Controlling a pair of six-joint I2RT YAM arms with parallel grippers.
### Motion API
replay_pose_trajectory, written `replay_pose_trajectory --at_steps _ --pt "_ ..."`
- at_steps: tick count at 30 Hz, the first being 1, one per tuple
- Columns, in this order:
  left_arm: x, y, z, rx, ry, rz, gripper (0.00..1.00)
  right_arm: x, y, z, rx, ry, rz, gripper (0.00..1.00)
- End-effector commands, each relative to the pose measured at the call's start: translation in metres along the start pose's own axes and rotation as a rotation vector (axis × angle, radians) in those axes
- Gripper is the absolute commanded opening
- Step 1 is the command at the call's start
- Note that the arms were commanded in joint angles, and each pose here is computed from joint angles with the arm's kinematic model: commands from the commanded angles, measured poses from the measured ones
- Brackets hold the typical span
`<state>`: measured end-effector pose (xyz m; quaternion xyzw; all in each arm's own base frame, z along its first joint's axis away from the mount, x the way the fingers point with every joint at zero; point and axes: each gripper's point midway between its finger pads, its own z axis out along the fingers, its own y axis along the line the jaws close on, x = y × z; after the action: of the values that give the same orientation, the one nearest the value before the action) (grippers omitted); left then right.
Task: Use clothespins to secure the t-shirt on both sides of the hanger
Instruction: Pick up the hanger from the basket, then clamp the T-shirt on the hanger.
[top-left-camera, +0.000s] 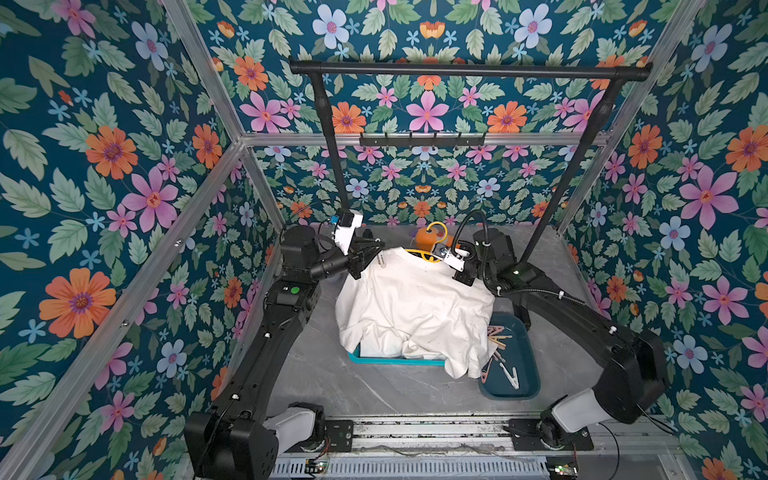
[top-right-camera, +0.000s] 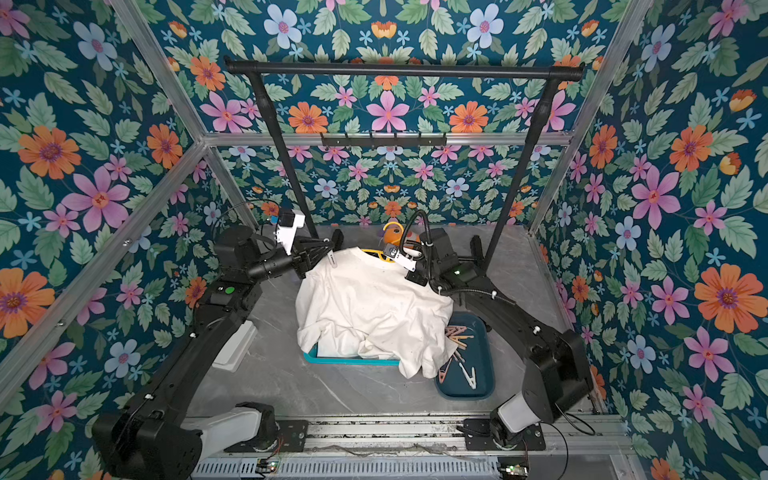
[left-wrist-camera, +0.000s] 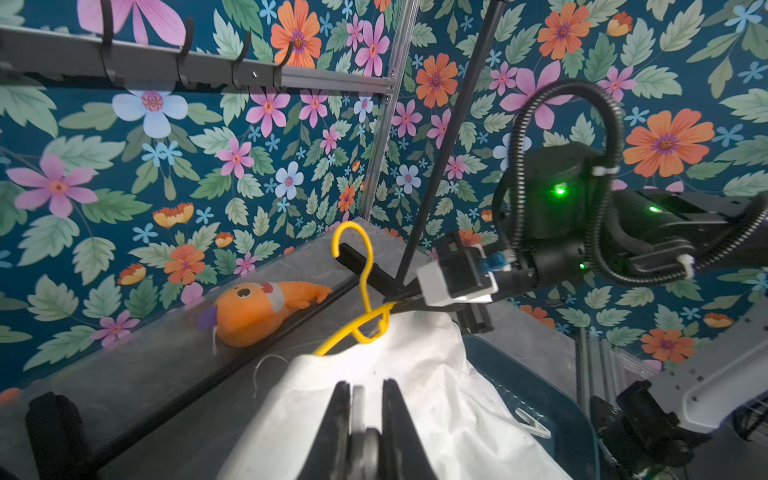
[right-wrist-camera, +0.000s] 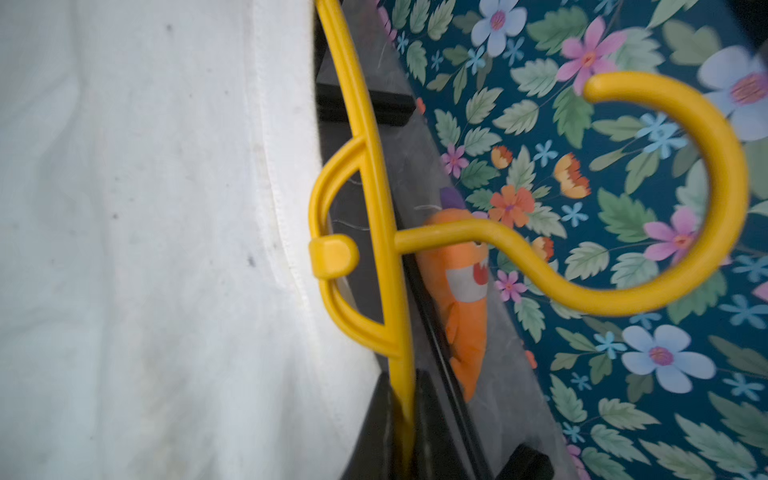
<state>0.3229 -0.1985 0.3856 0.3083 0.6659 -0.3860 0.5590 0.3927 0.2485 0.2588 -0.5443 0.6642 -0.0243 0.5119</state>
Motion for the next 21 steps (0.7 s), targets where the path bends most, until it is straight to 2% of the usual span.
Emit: replay_pose_trajectory --at_steps 1,7,10,13,21 --pt "-0.01 -0.001 -0.004 -0.018 -0.014 0.065 0.0 -0.042 -0.025 -0.02 0.15 -0.2 -0.133 0.0" --pt "-0.034 -0.022 -0.011 0.062 -0.1 0.156 0.0 -0.058 -0.018 -0.046 0.166 -0.302 -0.198 0.0" --pt "-0.031 -0.027 -0.009 0.12 -0.111 0.181 0.0 -0.064 -0.017 -0.053 0.166 -0.329 -0.202 0.0" --pt "-0.029 -0.036 -0.007 0.212 -0.098 0.183 0.0 -0.064 -0.015 -0.056 0.164 -0.334 -0.212 0.0" --pt "-0.047 -0.041 -0.012 0.253 -0.14 0.214 0.0 -0.06 -0.014 -0.054 0.161 -0.321 -0.219 0.0"
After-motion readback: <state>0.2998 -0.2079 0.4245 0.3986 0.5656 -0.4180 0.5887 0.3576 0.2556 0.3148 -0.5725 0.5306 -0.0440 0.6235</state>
